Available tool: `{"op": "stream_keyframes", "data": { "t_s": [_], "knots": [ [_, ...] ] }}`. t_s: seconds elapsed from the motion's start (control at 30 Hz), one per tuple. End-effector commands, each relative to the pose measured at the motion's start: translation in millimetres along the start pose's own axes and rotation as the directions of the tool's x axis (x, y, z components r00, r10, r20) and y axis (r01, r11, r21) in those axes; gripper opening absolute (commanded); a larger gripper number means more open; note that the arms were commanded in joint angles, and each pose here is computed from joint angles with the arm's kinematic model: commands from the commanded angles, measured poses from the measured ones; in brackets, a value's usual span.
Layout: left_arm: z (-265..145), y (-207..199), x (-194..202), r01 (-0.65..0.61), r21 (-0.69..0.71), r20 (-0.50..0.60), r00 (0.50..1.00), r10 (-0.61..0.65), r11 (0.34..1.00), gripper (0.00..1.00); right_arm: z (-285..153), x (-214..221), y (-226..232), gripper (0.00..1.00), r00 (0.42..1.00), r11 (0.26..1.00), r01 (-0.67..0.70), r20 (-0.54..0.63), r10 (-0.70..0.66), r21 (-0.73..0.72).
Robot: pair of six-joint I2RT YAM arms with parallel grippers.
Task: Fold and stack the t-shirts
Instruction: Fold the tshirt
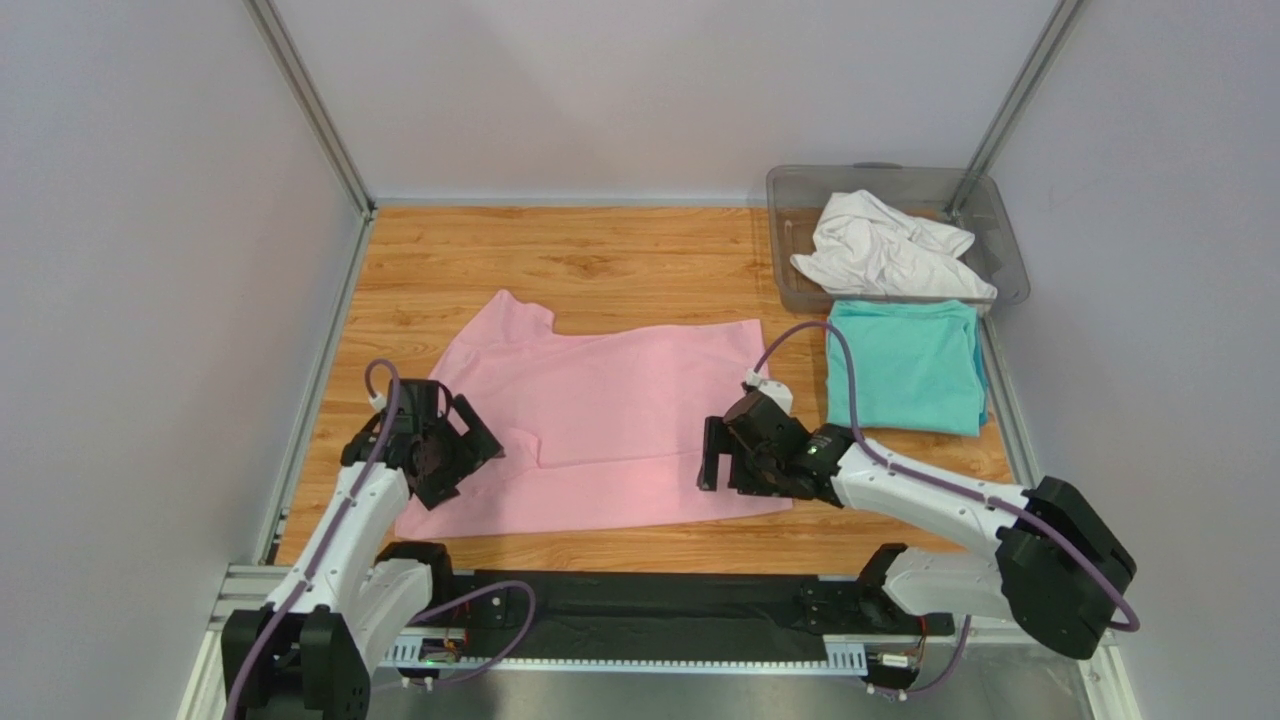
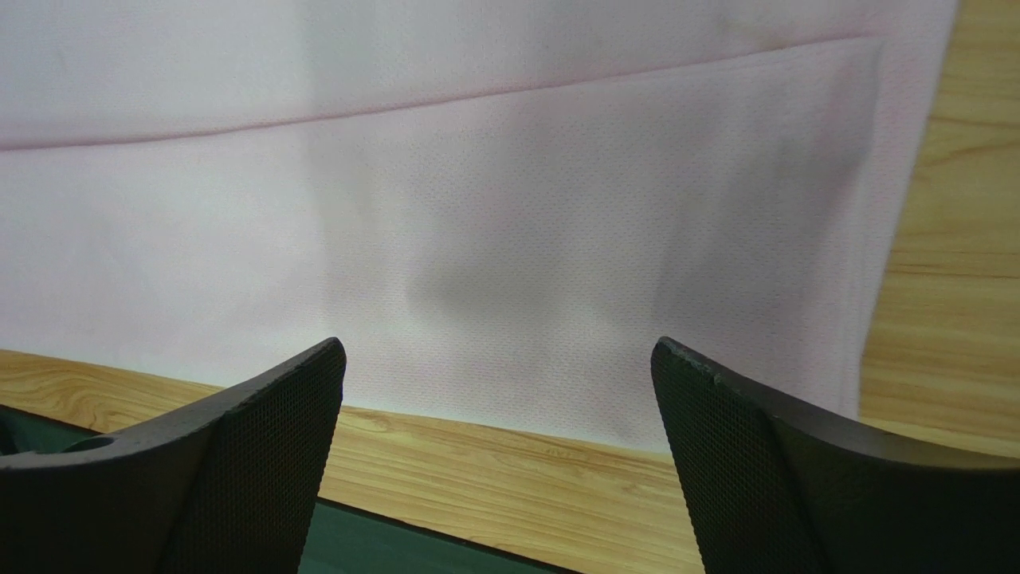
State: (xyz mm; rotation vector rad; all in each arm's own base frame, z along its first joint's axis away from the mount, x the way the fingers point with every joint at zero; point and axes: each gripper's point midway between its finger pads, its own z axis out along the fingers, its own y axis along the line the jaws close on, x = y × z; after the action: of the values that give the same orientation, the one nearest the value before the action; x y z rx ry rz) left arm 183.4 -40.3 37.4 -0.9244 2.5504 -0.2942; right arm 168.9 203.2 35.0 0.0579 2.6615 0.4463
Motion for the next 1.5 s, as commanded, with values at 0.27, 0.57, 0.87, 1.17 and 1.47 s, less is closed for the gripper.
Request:
{"op": "stream_keyframes", "data": {
  "t_s": [0.27,0.57,0.87,1.17,1.47],
  "knots": [
    [-57,-81,-100,-0.125,0.104,0.201,0.974,0.102,0.987,1.00,-78,-105,16,1.00,0.930,0.998,-0.017,0.369,-0.009,0.068],
    [2,-140,-177,-0.193,-0.013,0.057,0.979,0.194,0.981,1.00,-67,-121,-11,1.00,0.933,0.986,-0.017,0.357,-0.044,0.165],
    [78,-179,-238,-0.223,-0.077,0.024,0.974,0.225,0.972,0.91,-35,-117,-32,1.00,0.964,0.981,-0.030,0.265,-0.022,0.192],
    [139,-193,-249,-0.205,-0.115,0.004,0.978,0.207,0.972,0.80,-17,-111,-42,1.00,0.979,0.982,-0.052,0.203,0.015,0.180],
    [158,-180,-241,-0.200,-0.192,-0.004,0.979,0.203,0.961,0.38,-17,-112,-43,1.00,0.978,0.984,-0.062,0.207,0.027,0.165]
  ]
}}
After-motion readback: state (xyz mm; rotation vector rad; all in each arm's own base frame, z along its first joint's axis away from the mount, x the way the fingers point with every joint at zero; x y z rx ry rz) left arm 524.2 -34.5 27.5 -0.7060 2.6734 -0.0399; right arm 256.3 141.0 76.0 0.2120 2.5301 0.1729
